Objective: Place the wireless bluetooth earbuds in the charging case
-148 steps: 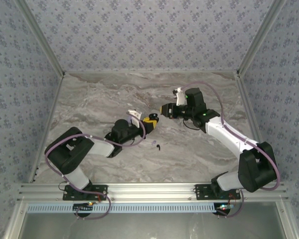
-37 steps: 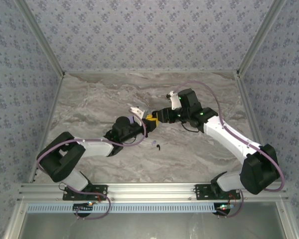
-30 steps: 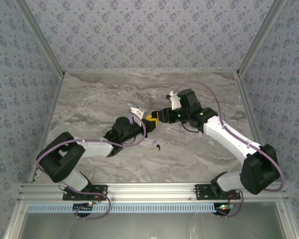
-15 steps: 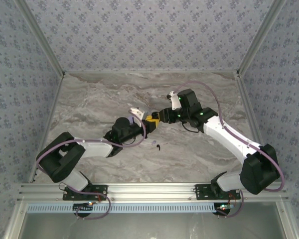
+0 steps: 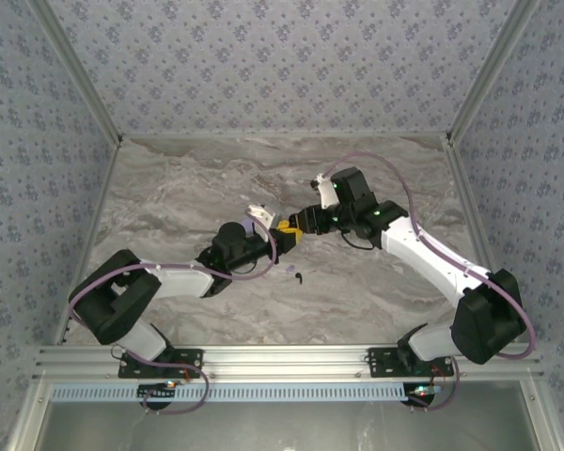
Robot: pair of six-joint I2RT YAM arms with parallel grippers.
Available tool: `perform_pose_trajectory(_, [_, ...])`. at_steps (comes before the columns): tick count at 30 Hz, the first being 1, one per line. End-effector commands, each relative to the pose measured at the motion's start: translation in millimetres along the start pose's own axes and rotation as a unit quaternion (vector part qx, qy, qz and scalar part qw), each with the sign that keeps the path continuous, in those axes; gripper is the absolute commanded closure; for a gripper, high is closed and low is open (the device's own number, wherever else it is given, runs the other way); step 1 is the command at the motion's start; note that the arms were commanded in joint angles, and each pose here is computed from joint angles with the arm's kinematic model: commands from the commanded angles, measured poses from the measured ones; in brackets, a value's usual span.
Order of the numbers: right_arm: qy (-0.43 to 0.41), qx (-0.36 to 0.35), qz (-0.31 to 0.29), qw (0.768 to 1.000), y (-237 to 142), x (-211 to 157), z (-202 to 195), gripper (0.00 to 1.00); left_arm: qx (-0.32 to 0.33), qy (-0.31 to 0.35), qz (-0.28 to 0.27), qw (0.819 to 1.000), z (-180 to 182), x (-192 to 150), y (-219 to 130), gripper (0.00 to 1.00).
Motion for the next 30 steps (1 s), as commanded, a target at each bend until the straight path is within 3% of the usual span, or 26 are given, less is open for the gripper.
perform_pose_trajectory(1, [-0.015, -0.003, 0.004, 1.000, -3.3, 5.6, 5.1, 0.62, -0.013, 0.017, -0.026, 0.999, -8.1, 12.7, -3.6, 0.85])
perform_pose_trajectory(12, [-0.013, -0.054, -0.011, 0.998, -17.9, 2.7, -0.3, 0.58, 0.061, 0.004, -0.002, 0.998, 9.3, 5.0, -19.2, 0.85])
perform_pose_trajectory(30, [0.045, -0.071, 0.101, 0.991, 1.1, -53.0, -8.6, 0.55, 0.141, 0.037, 0.014, 0.989, 14.9, 21.6, -100.7, 0.84])
Point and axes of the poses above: each hand's point on the last joint's axis, 136 mm out from that joint toward the fingers, its own y axis out along the fingers, its own z axis along the line the jaws close on, x = y × z, the point moved 9 cm from there along -y, back along the fingers, and after that the axes turned 5 degrees about -y, right-handed, at the moved point
